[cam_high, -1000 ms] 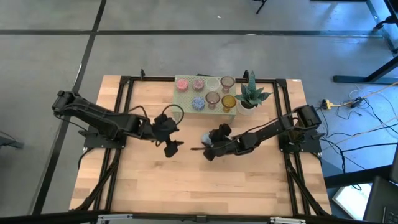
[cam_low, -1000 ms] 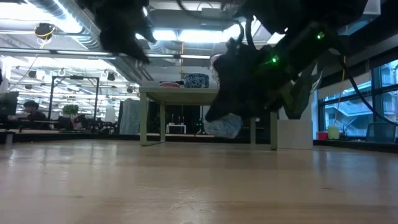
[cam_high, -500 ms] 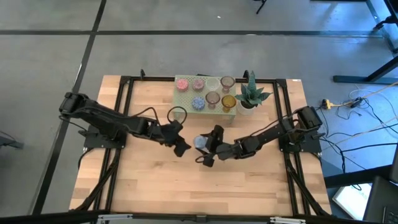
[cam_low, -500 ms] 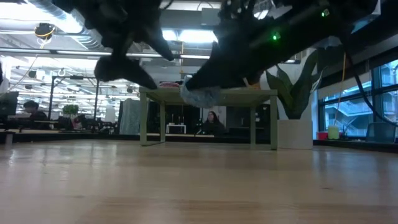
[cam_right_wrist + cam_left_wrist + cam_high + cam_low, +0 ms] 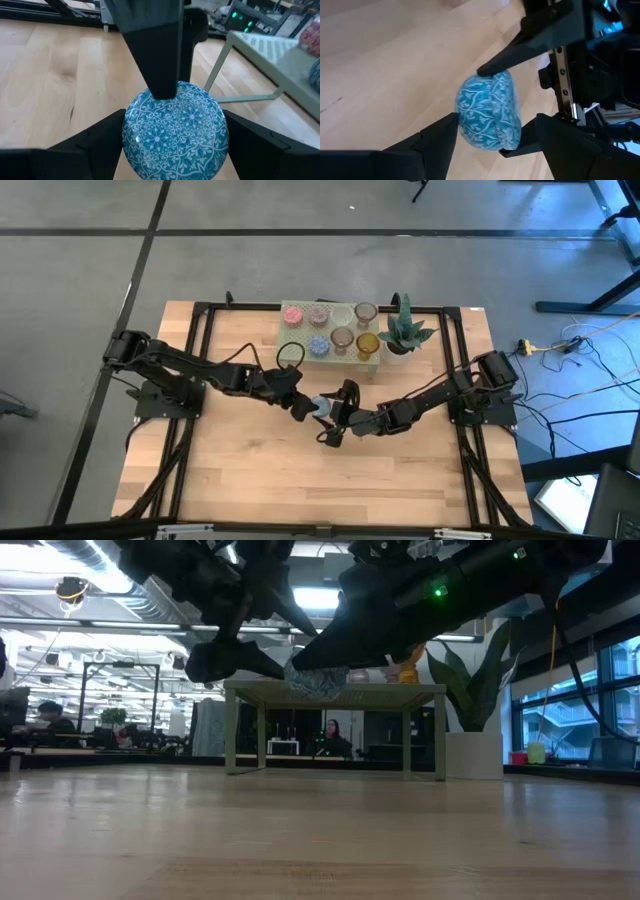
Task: Pick & Place candle stick holders
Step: Align the light blue scented candle with the red scented candle on the shelf
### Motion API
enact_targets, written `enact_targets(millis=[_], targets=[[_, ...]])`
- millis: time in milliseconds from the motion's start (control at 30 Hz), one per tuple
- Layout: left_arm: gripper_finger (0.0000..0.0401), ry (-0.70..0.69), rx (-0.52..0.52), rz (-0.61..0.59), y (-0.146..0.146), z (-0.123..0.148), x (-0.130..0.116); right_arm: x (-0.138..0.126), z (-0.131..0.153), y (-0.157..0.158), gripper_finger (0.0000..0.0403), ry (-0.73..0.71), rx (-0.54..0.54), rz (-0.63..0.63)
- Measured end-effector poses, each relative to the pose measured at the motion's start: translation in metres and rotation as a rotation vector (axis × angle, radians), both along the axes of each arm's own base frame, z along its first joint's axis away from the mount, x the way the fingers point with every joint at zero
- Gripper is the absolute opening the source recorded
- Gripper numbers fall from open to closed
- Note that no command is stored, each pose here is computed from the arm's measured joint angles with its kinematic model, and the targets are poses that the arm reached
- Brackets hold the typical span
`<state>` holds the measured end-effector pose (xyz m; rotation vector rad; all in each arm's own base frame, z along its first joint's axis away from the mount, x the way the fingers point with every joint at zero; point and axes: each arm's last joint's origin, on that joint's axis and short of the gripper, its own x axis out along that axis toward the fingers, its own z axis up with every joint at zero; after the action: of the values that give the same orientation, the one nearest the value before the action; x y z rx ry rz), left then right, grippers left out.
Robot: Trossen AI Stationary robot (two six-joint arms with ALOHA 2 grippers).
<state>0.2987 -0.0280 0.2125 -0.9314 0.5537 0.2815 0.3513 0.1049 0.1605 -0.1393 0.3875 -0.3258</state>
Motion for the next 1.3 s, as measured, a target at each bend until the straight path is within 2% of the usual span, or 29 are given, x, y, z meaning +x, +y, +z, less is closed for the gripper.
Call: enact_targets(millis=[300,667,833,1100,1300], targets=[[0.0259,0.007,-0.021,-0.024,0.0040,-0.0017,0.0012,0.0019,0.0046,0.0002,0.0302,-0.038,-0.025,0.003],[0.0197,-0.007,0.008,-0.024,0.0049,-0.0006,0.0019,0.0025,0.0068,-0.0008,0.0302,-0.055,-0.053,-0.022],[0.0202,-0.009,0.016,-0.030,0.0049,-0.0004,0.0020,0.0025,0.0069,-0.0010,0.0306,-0.056,-0.053,-0.024],[0.0202,-0.019,0.039,-0.051,0.0042,0.0003,0.0025,0.0031,0.0075,0.0001,0.0342,-0.063,-0.033,0.005],[0.0202,-0.019,0.056,-0.048,0.0047,0.0003,0.0025,0.0027,0.0071,0.0008,0.0350,-0.058,-0.037,0.003]])
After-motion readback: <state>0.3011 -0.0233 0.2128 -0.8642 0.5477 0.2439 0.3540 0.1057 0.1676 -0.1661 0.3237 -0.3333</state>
